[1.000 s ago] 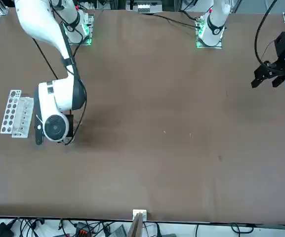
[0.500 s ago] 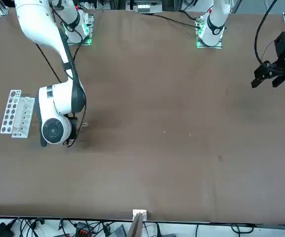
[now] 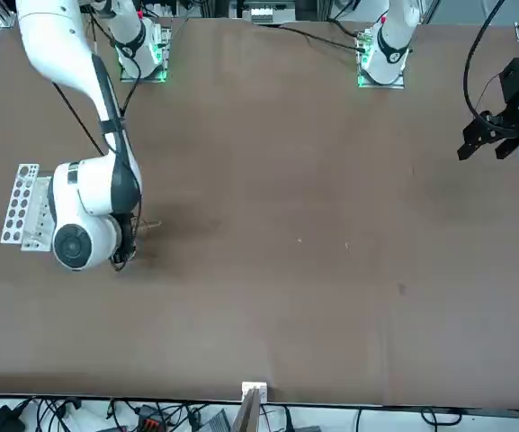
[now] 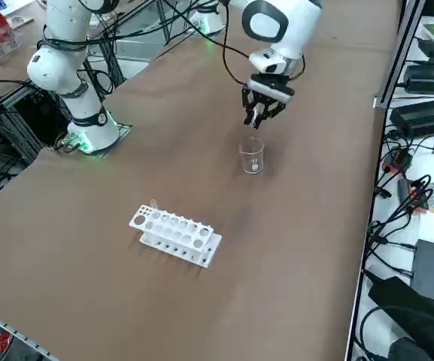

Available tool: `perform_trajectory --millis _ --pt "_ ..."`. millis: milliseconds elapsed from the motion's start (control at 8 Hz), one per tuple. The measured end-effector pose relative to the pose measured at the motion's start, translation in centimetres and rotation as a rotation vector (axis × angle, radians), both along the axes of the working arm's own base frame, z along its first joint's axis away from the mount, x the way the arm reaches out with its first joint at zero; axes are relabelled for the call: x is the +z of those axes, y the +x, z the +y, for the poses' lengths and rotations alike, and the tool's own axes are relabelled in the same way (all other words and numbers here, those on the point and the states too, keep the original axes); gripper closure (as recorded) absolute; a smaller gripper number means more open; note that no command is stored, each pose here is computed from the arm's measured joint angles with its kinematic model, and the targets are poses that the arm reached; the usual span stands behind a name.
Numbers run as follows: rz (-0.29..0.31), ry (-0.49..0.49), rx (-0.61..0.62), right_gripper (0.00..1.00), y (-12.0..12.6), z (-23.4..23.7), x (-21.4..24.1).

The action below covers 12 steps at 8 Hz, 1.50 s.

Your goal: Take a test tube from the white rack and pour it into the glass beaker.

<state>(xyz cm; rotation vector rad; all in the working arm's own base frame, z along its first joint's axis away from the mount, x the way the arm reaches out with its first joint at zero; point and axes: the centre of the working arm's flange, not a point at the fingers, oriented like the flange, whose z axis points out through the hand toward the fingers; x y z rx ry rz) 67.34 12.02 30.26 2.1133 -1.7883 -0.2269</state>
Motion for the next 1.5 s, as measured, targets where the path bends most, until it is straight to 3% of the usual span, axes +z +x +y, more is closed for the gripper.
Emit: perform_trajectory --millis 500,1500 --pt "0.052 0.125 0.084 0.81 -0.3 -1.1 -1.0" --pt "0.087 0.256 0.185 0.81 -0.4 -3.7 -1.7"
